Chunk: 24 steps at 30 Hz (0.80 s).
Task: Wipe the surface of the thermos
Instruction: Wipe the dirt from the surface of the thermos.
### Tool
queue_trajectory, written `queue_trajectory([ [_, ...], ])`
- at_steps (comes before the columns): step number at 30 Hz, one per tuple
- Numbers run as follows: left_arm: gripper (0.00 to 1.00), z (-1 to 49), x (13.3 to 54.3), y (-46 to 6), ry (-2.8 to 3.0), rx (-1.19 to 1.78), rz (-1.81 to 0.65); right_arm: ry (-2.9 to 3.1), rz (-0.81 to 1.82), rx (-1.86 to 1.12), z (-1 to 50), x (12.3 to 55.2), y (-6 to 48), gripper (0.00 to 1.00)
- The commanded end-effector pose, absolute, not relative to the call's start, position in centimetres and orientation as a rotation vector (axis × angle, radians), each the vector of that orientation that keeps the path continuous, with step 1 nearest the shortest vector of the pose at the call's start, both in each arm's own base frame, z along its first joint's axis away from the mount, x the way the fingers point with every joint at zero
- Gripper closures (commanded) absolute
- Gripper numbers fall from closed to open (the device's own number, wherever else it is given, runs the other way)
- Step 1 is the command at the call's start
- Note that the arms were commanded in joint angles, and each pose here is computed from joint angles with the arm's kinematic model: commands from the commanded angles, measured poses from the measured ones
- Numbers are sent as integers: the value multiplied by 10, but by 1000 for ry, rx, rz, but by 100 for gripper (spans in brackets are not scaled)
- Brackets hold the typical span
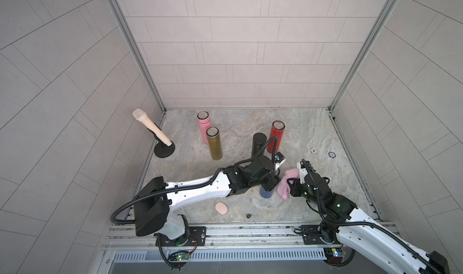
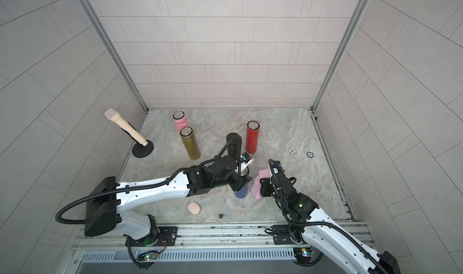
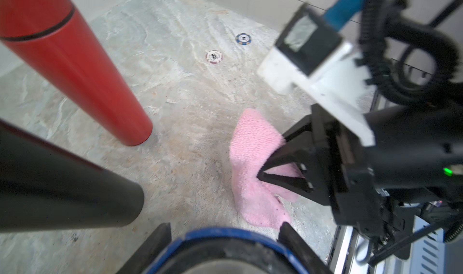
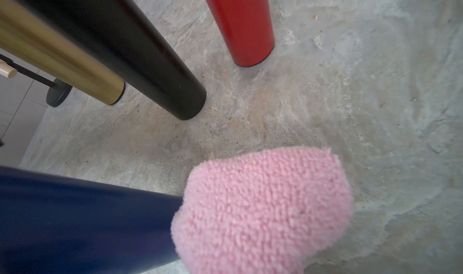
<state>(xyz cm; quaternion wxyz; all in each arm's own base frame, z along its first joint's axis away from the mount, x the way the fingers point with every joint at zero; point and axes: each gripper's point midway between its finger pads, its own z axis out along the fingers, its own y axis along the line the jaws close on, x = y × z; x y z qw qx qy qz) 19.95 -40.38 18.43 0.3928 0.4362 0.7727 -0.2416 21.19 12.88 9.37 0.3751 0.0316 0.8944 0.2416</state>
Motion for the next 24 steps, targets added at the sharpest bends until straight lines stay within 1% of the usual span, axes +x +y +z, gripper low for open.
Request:
queue_trajectory([
  [1,100,212,195,-427,1767,1168,-715,2236,902,-23,112,212,159,100],
  [3,100,214,199,-429,1749,1128,-723,2215,971,-27,118,214,166,100],
  [6,100,205,203,-429,1760,1114,-699,2166,1070,-46,142,216,178,100],
  [10,100,190,208,-424,1795,1115,-645,2083,1126,-56,192,217,179,100],
  [14,100,187,205,-419,1799,1116,-630,1990,1145,-24,240,220,170,100],
  [19,100,188,208,-411,1823,1098,-575,1916,1220,28,274,221,169,100],
  [24,100,186,213,-403,1856,1079,-513,1852,1304,44,294,215,171,100],
])
